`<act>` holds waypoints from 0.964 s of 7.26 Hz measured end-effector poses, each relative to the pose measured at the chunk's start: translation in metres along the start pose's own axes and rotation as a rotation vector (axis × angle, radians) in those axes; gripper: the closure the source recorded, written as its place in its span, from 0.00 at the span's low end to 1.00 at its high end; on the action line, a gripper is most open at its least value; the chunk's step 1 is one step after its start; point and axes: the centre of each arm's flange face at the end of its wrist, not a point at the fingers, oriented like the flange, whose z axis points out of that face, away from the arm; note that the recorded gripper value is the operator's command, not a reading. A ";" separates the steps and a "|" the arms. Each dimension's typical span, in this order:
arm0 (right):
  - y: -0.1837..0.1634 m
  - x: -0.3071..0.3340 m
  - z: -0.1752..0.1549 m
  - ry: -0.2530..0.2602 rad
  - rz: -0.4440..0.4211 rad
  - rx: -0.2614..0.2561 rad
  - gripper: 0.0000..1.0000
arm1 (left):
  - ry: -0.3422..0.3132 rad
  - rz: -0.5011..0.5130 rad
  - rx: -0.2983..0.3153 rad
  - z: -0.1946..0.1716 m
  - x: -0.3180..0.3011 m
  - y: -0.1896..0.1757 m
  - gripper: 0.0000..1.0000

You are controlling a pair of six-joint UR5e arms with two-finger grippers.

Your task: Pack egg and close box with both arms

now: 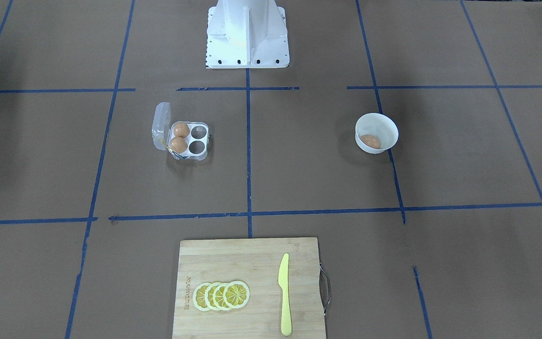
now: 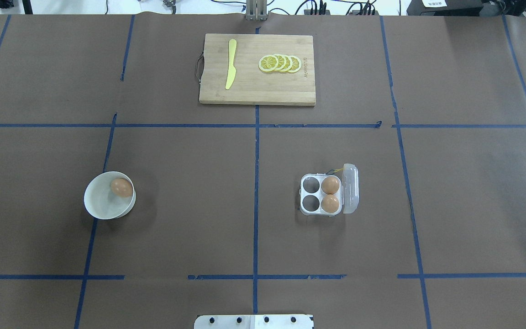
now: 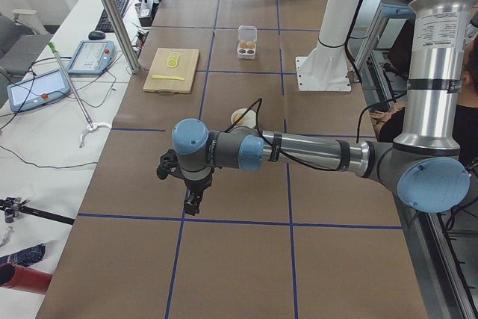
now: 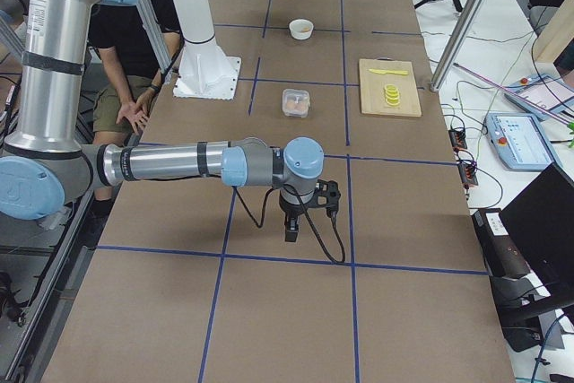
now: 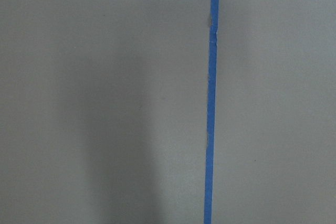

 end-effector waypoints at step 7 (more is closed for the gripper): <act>-0.001 -0.011 -0.006 -0.049 -0.041 0.027 0.00 | -0.002 0.065 0.050 -0.015 0.016 -0.002 0.00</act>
